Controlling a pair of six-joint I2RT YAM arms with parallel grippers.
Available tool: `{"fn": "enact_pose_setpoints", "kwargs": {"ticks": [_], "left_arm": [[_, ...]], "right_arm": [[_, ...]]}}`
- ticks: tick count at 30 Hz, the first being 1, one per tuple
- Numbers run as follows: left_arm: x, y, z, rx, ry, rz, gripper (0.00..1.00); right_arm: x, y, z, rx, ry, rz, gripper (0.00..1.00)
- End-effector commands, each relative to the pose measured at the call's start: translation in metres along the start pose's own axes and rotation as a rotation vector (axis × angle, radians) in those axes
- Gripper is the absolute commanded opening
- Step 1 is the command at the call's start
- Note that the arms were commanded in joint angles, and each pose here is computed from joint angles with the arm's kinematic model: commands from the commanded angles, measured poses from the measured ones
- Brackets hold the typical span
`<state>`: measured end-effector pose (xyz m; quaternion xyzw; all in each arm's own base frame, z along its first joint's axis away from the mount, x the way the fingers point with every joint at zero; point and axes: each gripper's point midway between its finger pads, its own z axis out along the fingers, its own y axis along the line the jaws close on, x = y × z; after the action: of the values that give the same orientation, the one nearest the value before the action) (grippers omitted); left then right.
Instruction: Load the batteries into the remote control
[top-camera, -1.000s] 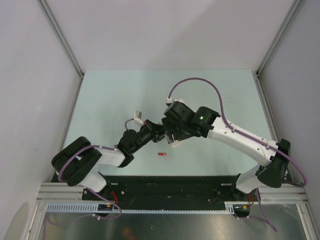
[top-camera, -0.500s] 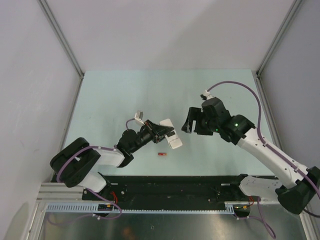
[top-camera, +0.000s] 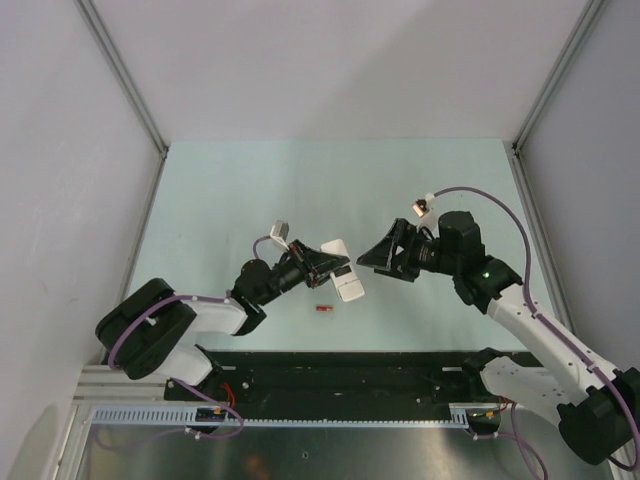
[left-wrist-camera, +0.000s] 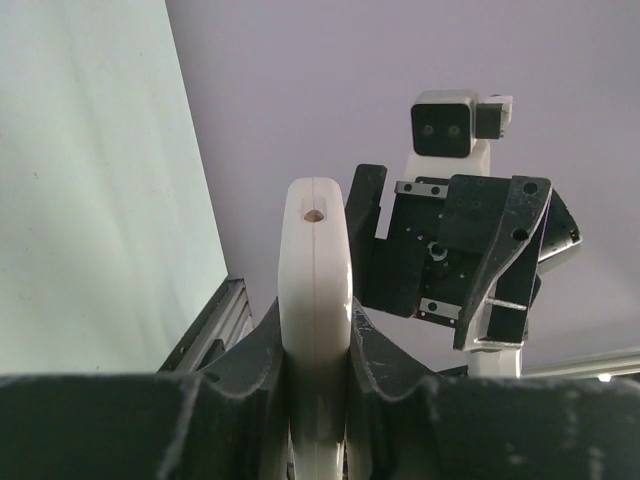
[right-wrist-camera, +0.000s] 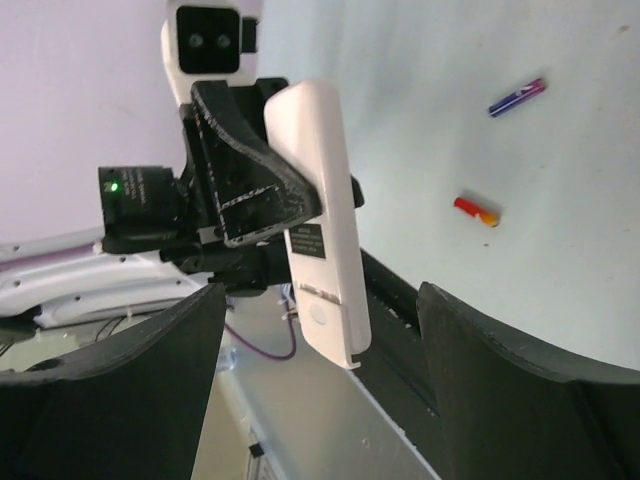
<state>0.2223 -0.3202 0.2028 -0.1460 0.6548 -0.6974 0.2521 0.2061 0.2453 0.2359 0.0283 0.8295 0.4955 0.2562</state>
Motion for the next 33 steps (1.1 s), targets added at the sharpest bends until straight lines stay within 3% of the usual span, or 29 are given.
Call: {"fn": "enact_pose_setpoints", "kwargs": {"ticks": [1,21,33], "left_arm": [[-0.003,-0.046,0.003,0.14,0.002,0.011,0.0],[-0.004,-0.056,0.008,0.164,0.001,0.009,0.0],[-0.002,-0.066,0.009,0.189,0.007,0.009,0.0]], "right_arm": [[0.007,0.026,-0.004,-0.152,0.05,-0.008,0.82],[0.047,0.015,0.004,-0.177,0.222,0.0,0.76],[0.046,0.021,0.008,-0.225,0.223,0.021,0.69]]}}
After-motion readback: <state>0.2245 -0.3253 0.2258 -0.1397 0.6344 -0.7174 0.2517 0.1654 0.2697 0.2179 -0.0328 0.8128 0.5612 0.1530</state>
